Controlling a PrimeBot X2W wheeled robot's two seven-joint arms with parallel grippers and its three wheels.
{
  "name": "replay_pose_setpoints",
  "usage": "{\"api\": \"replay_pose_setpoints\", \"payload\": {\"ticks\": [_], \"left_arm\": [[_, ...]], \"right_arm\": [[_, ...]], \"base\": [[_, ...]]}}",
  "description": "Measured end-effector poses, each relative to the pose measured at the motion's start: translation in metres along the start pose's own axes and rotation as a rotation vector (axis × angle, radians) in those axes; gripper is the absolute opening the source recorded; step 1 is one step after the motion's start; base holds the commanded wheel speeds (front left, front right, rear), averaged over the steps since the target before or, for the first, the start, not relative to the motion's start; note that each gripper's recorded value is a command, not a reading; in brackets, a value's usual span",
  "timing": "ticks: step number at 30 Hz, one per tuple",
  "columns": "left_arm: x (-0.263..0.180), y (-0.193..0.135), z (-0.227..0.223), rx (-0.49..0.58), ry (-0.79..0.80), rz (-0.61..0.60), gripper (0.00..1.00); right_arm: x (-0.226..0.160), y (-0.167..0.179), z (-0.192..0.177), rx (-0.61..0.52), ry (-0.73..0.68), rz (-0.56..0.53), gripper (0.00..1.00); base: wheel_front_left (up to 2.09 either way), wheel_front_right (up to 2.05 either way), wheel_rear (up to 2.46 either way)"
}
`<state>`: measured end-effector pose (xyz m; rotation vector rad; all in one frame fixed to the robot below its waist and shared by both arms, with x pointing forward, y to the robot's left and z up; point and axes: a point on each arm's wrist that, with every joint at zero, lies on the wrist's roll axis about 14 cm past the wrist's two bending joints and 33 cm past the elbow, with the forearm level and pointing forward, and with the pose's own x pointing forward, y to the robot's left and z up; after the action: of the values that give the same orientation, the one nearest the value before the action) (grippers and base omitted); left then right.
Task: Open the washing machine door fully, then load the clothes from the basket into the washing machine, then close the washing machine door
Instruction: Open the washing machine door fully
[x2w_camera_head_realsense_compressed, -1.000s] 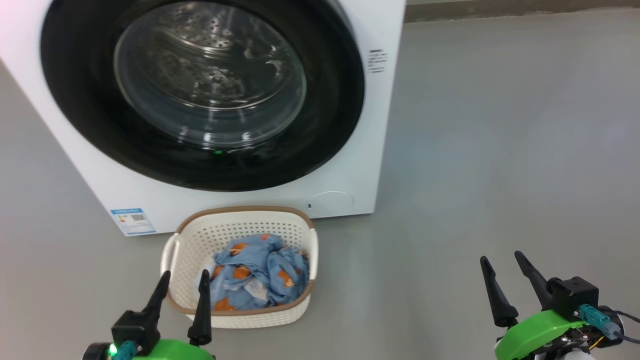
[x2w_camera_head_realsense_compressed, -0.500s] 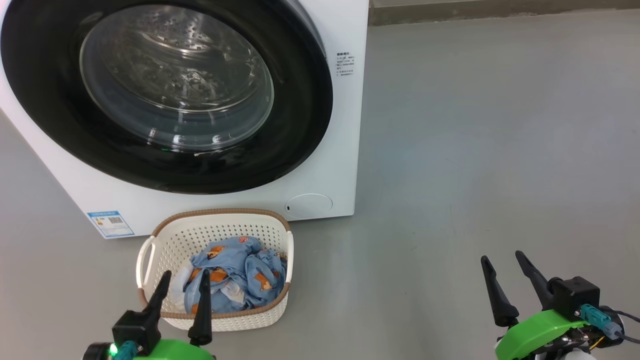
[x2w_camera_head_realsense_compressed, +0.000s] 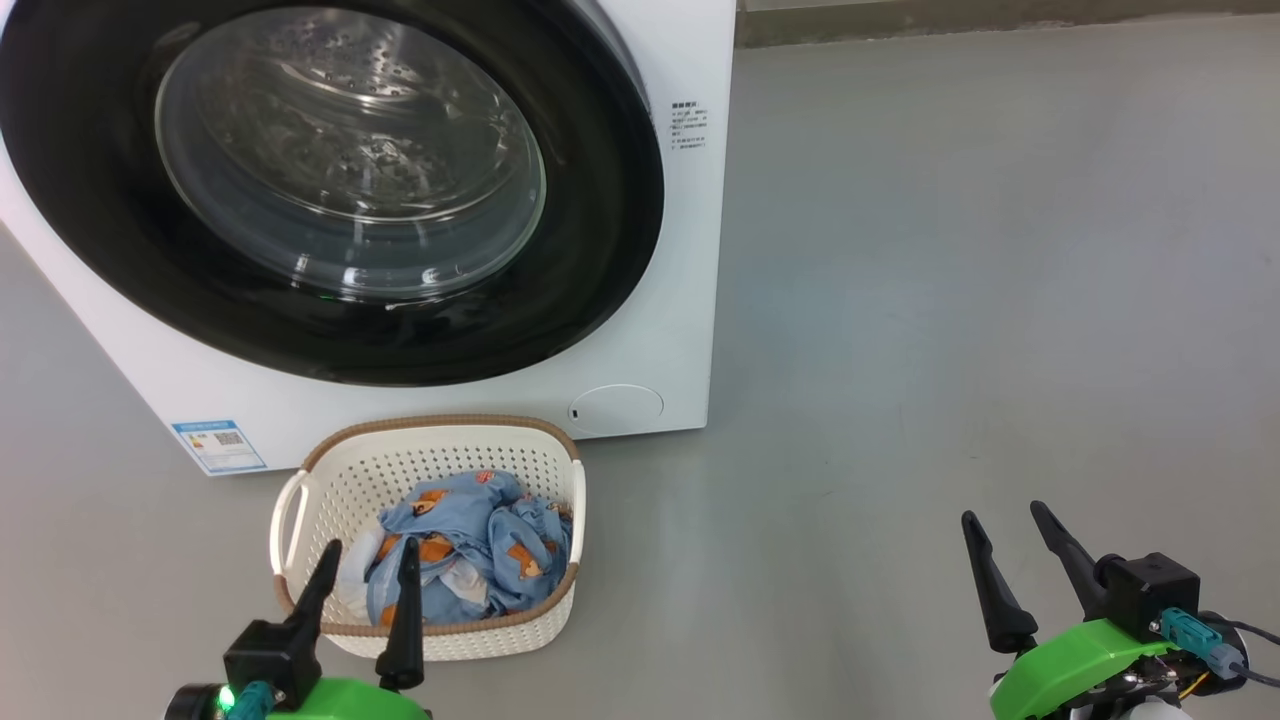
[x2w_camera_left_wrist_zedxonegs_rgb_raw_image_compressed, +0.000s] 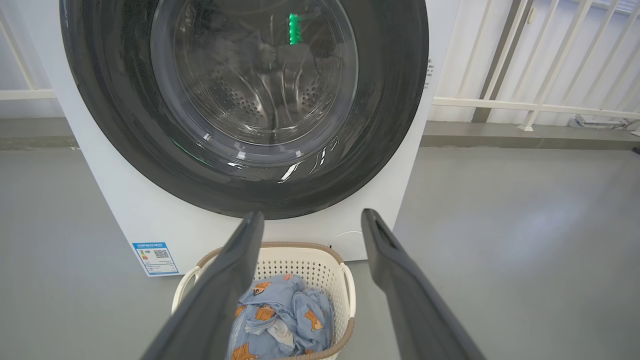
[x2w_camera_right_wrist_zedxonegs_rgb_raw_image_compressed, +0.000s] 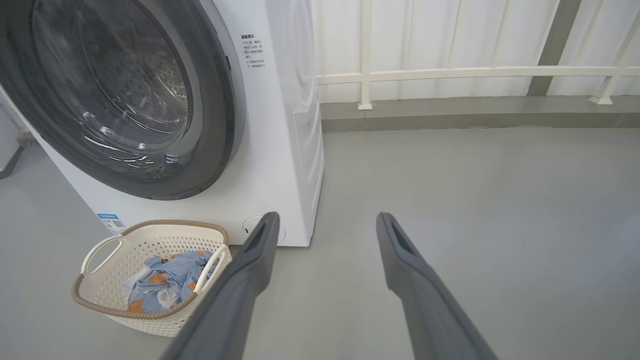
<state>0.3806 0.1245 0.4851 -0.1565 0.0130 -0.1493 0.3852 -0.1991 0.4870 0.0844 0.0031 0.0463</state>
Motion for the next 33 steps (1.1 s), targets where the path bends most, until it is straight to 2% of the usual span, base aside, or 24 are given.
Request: {"api": "replay_pose_setpoints", "payload": {"ticks": [7,8,9,19,25,29,33], "left_arm": [[0.000,0.000,-0.001,-0.001,0.004,0.001,1.00],[0.000,0.000,-0.001,-0.001,0.004,0.001,1.00],[0.000,0.000,-0.001,-0.001,0.003,0.001,1.00],[0.001,-0.001,-0.002,-0.005,0.006,-0.001,1.00],[0.003,-0.002,-0.005,-0.006,0.015,-0.004,1.00],[0.009,-0.002,-0.002,-0.005,0.006,-0.009,1.00],[0.017,-0.005,0.001,-0.002,-0.004,-0.017,1.00]], "right_arm": [[0.000,0.000,-0.001,0.000,0.003,0.000,1.00],[0.000,0.000,-0.001,0.000,0.003,0.000,0.45],[0.001,0.000,0.000,0.001,0.001,0.000,0.00],[0.002,-0.001,0.005,0.059,-0.019,-0.009,0.00],[0.008,-0.004,0.003,0.159,-0.021,-0.028,0.00],[0.020,-0.006,0.009,0.261,-0.040,-0.043,0.00],[0.036,-0.007,0.009,0.422,-0.017,-0.054,0.00]], "base": [[0.00,0.00,0.00],[0.00,0.00,0.00],[0.00,0.00,0.00],[0.00,0.00,0.00],[0.00,0.00,0.00],[0.00,0.00,0.00],[0.00,0.00,0.00]]}}
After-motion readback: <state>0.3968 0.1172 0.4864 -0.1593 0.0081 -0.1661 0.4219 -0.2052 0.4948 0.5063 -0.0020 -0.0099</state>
